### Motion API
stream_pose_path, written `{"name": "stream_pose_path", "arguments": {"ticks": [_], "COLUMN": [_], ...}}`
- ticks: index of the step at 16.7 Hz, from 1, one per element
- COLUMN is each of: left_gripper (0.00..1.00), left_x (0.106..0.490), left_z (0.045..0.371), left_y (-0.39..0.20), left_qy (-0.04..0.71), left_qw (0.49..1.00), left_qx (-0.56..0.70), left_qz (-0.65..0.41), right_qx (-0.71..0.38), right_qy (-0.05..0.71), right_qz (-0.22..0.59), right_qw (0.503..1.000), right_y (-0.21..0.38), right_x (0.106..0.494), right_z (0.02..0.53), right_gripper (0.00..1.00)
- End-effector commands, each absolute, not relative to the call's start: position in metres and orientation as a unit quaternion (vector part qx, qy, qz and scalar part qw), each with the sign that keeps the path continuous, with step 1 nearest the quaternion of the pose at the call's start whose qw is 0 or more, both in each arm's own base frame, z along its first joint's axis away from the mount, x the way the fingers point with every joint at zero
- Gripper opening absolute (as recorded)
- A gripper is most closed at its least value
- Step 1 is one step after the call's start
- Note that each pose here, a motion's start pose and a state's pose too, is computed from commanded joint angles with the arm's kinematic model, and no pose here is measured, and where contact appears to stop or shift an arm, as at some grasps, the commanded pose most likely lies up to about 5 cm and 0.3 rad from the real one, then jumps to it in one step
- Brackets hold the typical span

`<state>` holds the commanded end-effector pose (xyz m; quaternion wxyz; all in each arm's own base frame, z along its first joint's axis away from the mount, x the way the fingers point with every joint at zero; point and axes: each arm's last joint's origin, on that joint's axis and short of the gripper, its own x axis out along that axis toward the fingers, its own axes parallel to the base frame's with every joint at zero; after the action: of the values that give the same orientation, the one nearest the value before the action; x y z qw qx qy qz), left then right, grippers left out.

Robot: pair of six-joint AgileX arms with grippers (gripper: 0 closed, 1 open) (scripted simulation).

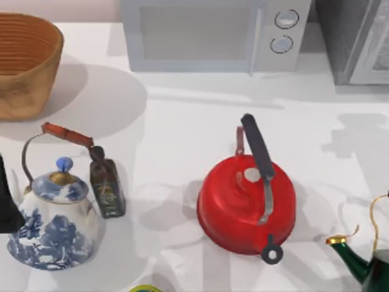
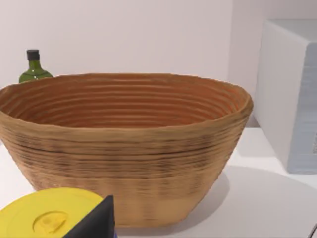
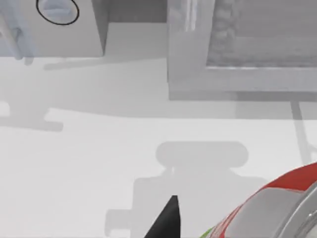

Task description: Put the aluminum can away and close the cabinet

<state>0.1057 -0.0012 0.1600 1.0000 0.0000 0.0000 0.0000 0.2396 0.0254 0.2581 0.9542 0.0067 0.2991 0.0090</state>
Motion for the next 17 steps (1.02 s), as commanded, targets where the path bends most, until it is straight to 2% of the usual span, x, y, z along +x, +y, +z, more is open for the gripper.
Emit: {"name": "stream_pose_path", "arguments": {"ticks": [4, 8, 13, 17], "left_gripper": [1.00, 1.00, 1.00, 1.00], "left_x": [0.106, 0.106, 0.106, 0.106], "left_z": [0.160, 0.160, 0.160, 0.160], "left_y": [-0.001, -0.001, -0.001, -0.001], "left_qy": [0.000, 0.000, 0.000, 0.000], "left_qw": [1.000, 1.000, 1.000, 1.000], "left_qx": [0.000, 0.000, 0.000, 0.000], "left_qz": [0.000, 0.000, 0.000, 0.000], "right_qx": [0.016, 0.014, 0.002, 0.000], "right_qy": [0.159, 0.060, 0.010, 0.000], "right_qz": [0.017, 0.011, 0.000, 0.000], "right_qw": [0.987, 0.998, 1.000, 1.000], "right_y": [0.013, 0.004, -0.001, -0.001], "right_x": [0.169, 0.120, 0.106, 0.106], "right_z": [0.265, 0.226, 0.169, 0.160], "right_gripper": [0.00, 0.00, 0.00, 0.00]}}
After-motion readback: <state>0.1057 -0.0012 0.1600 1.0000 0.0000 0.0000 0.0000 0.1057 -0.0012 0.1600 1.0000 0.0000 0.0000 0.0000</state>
